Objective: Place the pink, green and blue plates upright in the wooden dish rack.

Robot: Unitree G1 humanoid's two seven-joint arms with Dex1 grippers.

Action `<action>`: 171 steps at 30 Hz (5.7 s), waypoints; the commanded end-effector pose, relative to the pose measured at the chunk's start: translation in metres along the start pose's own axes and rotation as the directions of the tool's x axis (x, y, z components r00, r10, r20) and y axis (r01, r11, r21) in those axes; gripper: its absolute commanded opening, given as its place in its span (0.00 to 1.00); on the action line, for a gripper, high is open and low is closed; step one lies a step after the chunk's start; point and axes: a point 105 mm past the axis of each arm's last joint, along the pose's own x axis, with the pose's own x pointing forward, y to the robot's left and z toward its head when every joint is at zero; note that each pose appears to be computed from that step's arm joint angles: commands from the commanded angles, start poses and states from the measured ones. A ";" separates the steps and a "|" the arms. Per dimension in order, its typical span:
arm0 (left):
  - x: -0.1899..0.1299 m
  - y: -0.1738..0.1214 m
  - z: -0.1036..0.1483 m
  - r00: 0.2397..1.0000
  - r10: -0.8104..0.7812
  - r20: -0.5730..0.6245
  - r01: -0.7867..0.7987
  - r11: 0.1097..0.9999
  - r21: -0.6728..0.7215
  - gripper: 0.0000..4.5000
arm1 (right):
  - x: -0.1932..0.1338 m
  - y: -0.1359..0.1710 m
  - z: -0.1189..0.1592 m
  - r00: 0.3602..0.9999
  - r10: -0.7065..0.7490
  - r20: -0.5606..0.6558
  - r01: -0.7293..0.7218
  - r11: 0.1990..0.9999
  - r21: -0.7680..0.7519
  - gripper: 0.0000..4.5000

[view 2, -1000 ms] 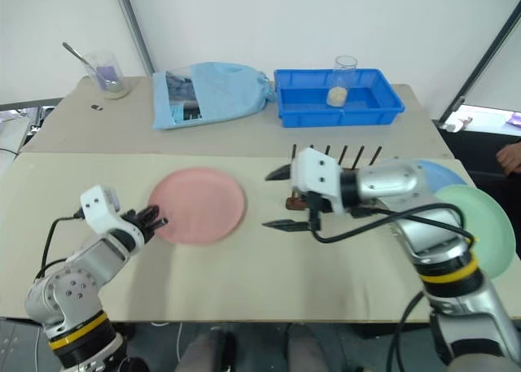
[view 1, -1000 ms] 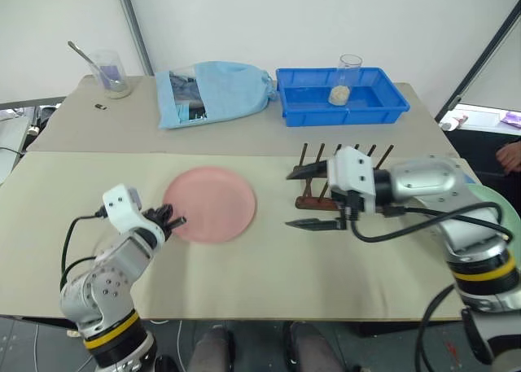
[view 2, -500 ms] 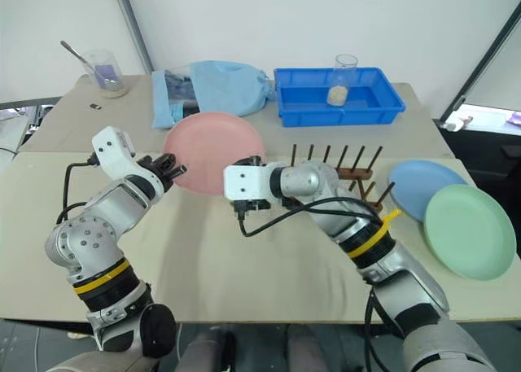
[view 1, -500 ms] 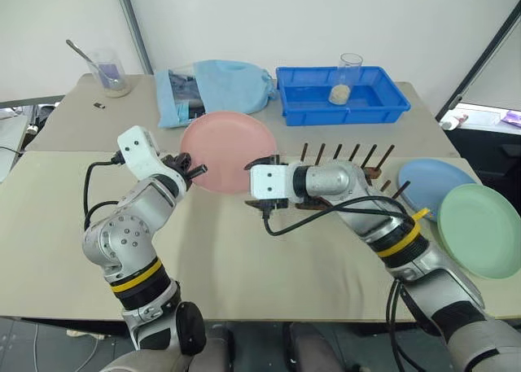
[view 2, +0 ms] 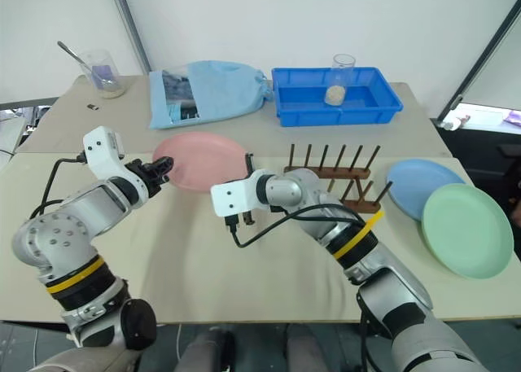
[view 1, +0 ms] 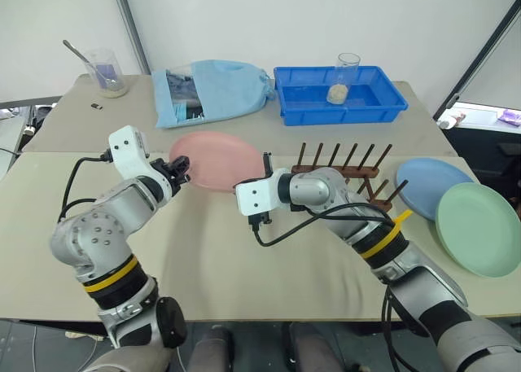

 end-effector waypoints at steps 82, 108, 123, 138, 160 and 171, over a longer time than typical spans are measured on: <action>-0.043 -0.161 -0.028 0.344 -0.879 -0.330 0.773 0.065 0.631 1.00 | -0.311 -0.069 -0.093 0.727 -0.589 -0.355 0.423 -0.023 0.906 0.98; -0.045 -0.172 -0.072 0.169 -0.860 -0.481 0.823 -0.146 0.549 1.00 | -0.321 0.109 -0.135 0.574 -0.075 -0.816 0.751 0.444 0.488 1.00; -0.042 -0.175 -0.076 0.166 -0.860 -0.483 0.804 -0.166 0.571 1.00 | -0.311 0.133 -0.164 0.489 0.023 -0.872 0.814 0.348 0.466 0.05; -0.032 -0.156 -0.055 0.298 -0.871 -0.391 0.805 0.008 0.594 1.00 | -0.344 -0.016 -0.085 0.456 -0.497 -0.739 0.859 0.462 0.220 0.01; -0.031 -0.126 -0.042 0.408 -0.847 -0.340 0.777 0.127 0.616 1.00 | -0.247 -0.069 -0.016 0.770 -0.637 0.036 0.084 0.158 0.984 0.01; -0.031 -0.131 -0.040 0.395 -0.857 -0.330 0.773 0.115 0.624 1.00 | -0.246 -0.055 -0.040 0.798 -0.601 -0.033 0.063 0.028 0.998 0.01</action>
